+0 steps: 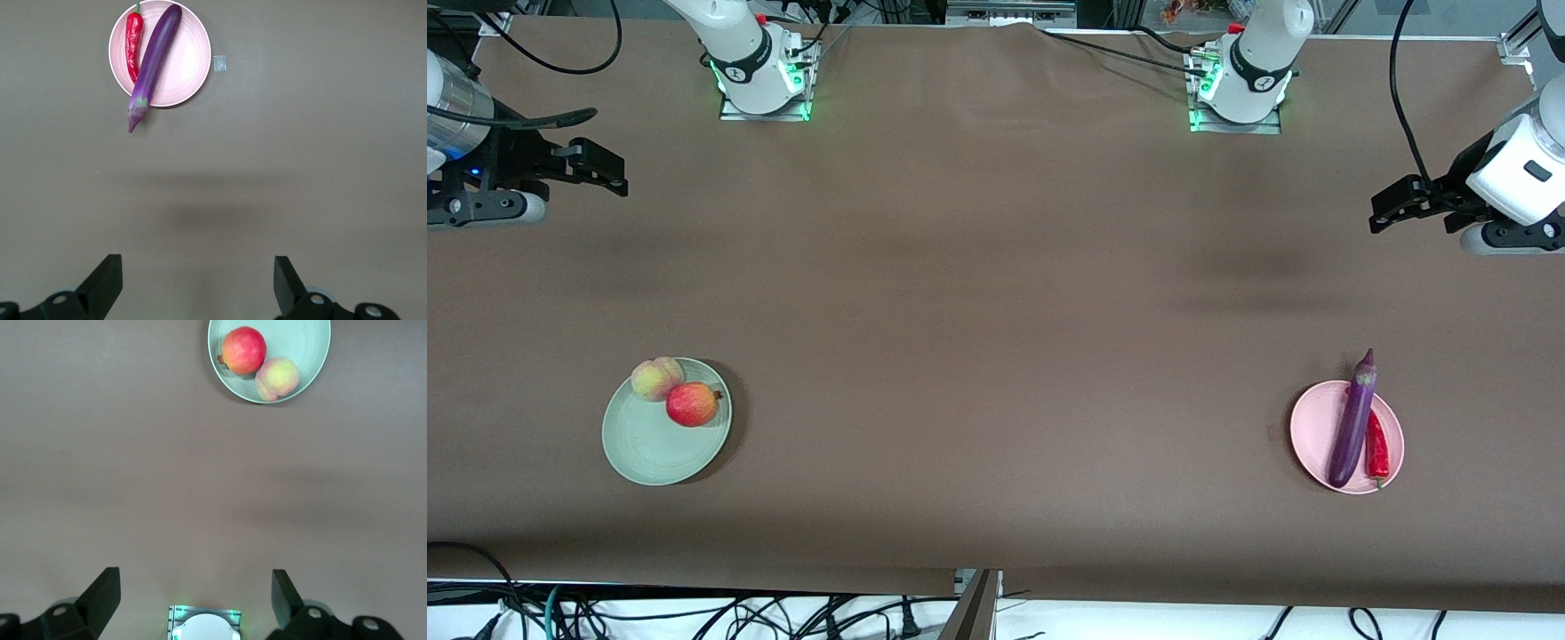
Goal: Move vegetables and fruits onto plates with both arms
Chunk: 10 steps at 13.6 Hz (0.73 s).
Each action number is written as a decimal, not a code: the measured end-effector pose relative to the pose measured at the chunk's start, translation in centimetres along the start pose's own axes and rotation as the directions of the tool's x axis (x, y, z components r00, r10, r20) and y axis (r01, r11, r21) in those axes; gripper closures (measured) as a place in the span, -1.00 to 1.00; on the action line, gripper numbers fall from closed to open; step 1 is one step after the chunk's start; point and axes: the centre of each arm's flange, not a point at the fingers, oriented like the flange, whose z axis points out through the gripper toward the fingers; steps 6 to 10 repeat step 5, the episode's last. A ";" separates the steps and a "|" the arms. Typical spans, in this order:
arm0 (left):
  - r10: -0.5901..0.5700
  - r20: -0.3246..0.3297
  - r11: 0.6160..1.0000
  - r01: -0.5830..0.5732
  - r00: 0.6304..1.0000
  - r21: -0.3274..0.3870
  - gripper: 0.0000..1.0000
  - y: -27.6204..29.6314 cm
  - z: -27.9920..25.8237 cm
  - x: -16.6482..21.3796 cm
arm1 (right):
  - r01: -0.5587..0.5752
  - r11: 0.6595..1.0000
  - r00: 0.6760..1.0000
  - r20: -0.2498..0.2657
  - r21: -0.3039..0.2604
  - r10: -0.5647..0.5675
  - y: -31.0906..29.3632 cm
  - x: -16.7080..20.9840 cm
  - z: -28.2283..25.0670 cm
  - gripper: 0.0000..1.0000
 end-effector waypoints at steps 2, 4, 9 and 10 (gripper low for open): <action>0.000 0.000 1.000 0.000 1.000 0.000 -1.00 0.0 0.0 0.0 | -0.048 0.999 0.999 0.010 0.000 0.048 0.2 -0.1 0.2 -1.00; 0.000 0.000 1.000 0.000 1.000 0.000 -1.00 0.0 0.0 0.0 | -0.073 0.997 0.997 0.015 0.000 0.073 0.4 -0.1 0.4 -1.00; 0.000 0.000 1.000 0.000 1.000 0.000 -1.00 0.0 0.0 0.0 | -0.078 0.997 0.997 0.017 0.000 0.078 0.5 -0.1 0.5 -1.00; 0.000 0.000 1.000 0.000 1.000 0.000 -1.00 0.0 0.0 0.0 | -0.078 0.997 0.997 0.017 0.000 0.078 0.5 -0.1 0.5 -1.00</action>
